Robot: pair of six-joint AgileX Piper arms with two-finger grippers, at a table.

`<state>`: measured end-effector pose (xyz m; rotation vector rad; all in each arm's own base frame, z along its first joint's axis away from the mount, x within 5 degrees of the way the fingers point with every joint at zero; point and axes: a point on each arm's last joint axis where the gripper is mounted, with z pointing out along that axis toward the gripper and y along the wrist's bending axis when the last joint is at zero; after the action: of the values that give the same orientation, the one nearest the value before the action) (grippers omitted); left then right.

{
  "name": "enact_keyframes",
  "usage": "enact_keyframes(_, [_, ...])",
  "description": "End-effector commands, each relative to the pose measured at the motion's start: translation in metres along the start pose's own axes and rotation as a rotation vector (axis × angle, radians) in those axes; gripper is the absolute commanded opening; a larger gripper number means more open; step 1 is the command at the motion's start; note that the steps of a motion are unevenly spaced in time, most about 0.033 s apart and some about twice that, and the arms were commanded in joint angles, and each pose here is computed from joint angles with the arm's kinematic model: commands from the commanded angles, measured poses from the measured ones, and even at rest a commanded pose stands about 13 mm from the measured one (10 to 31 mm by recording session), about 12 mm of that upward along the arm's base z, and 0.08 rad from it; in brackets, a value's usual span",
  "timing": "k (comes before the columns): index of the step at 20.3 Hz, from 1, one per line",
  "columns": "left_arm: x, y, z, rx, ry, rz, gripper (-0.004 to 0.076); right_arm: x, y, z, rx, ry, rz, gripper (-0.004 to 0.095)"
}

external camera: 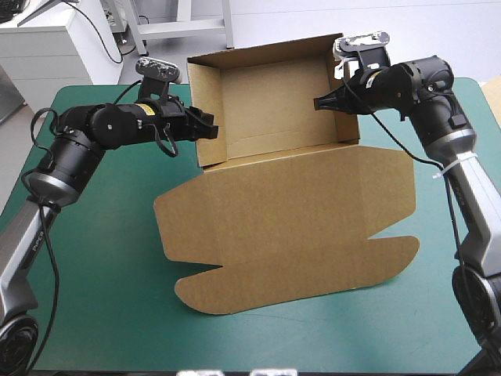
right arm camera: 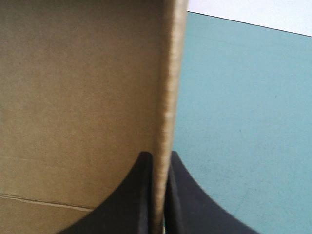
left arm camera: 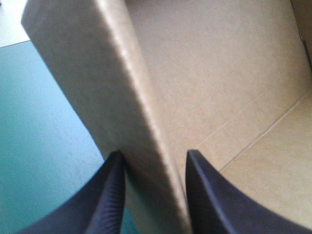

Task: Fold the box

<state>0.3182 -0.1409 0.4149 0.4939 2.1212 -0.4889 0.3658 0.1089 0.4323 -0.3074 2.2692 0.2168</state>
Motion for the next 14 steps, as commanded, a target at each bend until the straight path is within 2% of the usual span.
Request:
enact_keyframes(1, [-0.019,-0.018,-0.011,0.058,-0.134,-0.046,0.0032,-0.014,0.013,-0.033,-0.09,-0.138,0.039,-0.0014])
enact_keyframes(2, [-0.018,-0.018,-0.008,0.058,-0.126,-0.047,-0.0006,-0.014,0.013,-0.033,-0.092,-0.134,0.034,-0.0014])
enact_keyframes(6, [-0.01,-0.014,0.01,0.057,-0.056,-0.05,-0.0008,-0.009,0.014,-0.027,-0.106,-0.072,0.021,-0.0014])
enact_keyframes(14, [0.028,-0.001,0.057,0.028,0.28,-0.061,-0.0008,0.022,0.012,0.037,-0.115,0.266,0.008,-0.0015])
